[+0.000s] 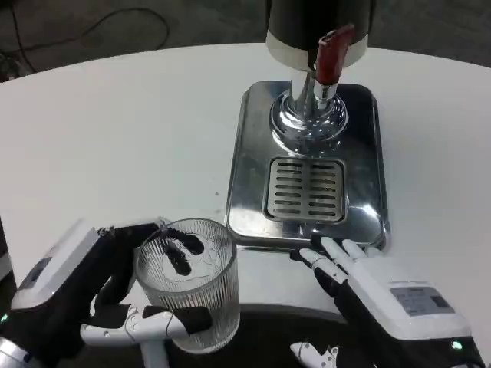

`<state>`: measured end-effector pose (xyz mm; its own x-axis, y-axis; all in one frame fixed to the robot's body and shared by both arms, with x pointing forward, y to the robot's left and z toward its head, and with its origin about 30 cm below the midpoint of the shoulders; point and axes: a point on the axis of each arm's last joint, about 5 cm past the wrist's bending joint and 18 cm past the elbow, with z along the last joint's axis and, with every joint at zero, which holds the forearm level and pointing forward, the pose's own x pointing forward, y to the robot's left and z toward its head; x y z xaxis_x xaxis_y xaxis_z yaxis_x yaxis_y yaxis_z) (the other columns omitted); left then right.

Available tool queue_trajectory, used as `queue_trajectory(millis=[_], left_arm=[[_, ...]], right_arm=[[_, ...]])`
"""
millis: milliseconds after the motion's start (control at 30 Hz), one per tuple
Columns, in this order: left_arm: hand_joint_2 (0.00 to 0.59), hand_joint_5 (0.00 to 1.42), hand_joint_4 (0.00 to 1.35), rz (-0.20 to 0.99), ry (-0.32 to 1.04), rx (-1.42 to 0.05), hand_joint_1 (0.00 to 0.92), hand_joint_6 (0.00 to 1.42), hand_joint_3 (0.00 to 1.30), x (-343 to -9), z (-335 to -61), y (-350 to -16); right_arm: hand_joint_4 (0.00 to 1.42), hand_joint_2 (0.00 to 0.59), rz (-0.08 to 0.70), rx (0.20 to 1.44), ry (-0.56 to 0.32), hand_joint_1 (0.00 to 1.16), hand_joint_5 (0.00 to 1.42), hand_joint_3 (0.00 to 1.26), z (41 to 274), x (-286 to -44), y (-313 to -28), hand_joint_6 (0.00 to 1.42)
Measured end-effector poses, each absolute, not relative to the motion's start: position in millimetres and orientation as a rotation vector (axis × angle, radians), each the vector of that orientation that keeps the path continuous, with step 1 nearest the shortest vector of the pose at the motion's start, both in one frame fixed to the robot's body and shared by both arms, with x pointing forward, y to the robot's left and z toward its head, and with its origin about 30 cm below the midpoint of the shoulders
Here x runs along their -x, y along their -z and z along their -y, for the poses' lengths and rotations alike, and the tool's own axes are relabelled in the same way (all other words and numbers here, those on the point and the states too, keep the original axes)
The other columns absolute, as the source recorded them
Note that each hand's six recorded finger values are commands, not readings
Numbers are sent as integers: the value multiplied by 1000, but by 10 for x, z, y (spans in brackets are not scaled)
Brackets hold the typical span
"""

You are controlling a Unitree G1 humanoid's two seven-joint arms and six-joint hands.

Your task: Grasp the cup under the faucet to collect the drink, then remove the cup.

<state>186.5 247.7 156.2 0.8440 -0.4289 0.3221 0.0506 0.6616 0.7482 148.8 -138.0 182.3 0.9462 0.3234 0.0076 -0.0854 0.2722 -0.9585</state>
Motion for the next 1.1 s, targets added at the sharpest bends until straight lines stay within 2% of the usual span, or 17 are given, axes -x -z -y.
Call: queue_trajectory(millis=[333, 633, 1100], left_arm=[[274, 1424, 1182, 512, 282, -809, 567, 1424, 1053, -1896, -2476, -1571], [274, 1424, 1182, 568, 276, -790, 567, 1424, 1053, -2161, -2392, -1681], [274, 1424, 1182, 532, 248, -802, 567, 1424, 1053, -2614, -2229, -1701]], right_arm=[[0, 390, 214, 1268, -276, 411, 0, 116, 1384, -1490, -1825, 0], [0, 390, 223, 1265, -253, 411, 0, 116, 1395, -1515, -1858, 0], [0, 390, 219, 1254, -170, 411, 0, 116, 1518, -1441, -1945, 0]])
